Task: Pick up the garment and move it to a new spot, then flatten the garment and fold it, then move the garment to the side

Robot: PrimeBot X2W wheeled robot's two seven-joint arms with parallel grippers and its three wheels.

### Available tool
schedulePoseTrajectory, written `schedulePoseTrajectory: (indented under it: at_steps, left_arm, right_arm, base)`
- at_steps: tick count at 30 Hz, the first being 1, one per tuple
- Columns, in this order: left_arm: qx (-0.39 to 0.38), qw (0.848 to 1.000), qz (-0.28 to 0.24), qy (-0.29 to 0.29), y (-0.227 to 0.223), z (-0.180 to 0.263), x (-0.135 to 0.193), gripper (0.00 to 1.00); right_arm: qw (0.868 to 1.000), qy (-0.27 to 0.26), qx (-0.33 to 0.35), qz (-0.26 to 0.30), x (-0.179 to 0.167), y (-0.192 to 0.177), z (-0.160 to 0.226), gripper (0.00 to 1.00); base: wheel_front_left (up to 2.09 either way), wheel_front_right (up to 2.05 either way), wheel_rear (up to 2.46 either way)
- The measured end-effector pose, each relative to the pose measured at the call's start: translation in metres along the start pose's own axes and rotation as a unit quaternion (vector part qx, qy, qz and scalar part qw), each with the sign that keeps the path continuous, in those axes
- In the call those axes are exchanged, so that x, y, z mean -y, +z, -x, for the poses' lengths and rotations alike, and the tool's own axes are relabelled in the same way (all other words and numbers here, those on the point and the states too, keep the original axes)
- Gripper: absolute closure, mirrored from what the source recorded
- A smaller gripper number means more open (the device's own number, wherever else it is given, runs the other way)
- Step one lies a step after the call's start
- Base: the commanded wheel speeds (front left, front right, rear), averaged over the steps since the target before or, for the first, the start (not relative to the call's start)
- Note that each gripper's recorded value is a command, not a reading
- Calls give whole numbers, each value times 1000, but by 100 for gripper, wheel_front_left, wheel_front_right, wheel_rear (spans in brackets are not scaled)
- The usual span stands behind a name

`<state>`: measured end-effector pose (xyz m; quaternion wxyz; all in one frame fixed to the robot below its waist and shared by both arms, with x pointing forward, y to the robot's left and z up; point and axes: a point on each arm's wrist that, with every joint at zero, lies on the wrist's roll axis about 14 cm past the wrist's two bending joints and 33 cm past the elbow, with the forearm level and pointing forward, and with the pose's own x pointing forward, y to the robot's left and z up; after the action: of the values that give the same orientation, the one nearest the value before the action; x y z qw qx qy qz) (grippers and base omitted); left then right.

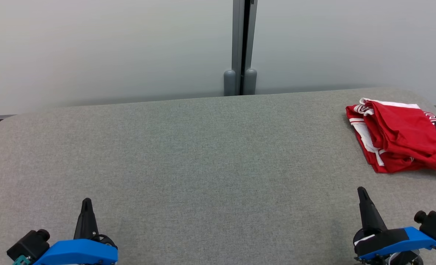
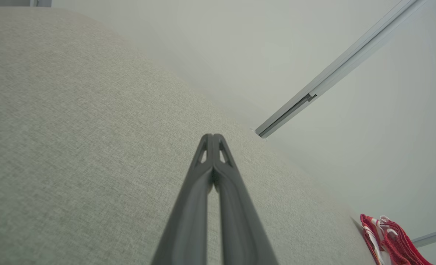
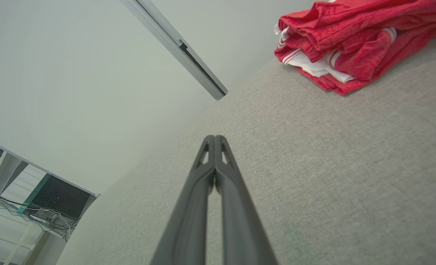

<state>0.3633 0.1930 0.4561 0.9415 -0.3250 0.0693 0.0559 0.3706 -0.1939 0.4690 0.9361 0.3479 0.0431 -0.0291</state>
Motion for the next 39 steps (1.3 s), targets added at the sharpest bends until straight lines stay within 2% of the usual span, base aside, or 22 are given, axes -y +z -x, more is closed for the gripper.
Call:
schedulePoseTrajectory:
  at_steps: [19, 39]
  left_arm:
    - [-3, 992, 129, -8, 8, -6, 5, 100]
    - [-1, 970, 240, -27, 18, -11, 11, 100]
  right_arm:
    - [993, -2, 2, -121, -1, 7, -4, 100]
    - [974, 6, 4, -226, -5, 13, -7, 100]
  base:
    - [0, 0, 0]
    - [0, 0, 0]
